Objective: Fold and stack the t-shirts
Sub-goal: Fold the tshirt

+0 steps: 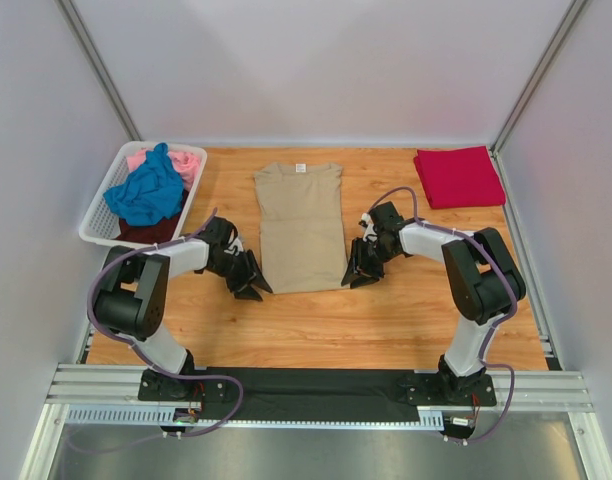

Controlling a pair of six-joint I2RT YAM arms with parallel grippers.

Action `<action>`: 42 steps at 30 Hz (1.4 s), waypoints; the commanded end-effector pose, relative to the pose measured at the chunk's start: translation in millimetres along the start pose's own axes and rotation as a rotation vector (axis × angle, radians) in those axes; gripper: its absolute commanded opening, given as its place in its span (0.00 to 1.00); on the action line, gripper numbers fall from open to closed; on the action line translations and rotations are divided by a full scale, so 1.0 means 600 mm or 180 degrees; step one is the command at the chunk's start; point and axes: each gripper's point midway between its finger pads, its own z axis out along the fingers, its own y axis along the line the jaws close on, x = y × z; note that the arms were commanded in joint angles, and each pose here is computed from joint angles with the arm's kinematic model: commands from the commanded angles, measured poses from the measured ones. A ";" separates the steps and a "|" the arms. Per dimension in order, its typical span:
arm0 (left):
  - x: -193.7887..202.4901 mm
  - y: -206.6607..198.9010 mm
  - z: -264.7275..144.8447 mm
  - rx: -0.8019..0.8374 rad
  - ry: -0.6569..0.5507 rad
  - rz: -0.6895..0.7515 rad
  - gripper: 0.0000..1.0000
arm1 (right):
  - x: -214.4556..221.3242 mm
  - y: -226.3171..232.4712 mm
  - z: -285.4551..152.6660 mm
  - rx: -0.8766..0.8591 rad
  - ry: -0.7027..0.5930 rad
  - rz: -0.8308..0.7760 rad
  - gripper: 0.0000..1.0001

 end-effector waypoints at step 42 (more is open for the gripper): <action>0.205 0.044 -0.080 -0.0245 0.0508 0.0136 0.00 | 0.225 0.011 -0.068 0.0278 0.0080 0.0055 0.00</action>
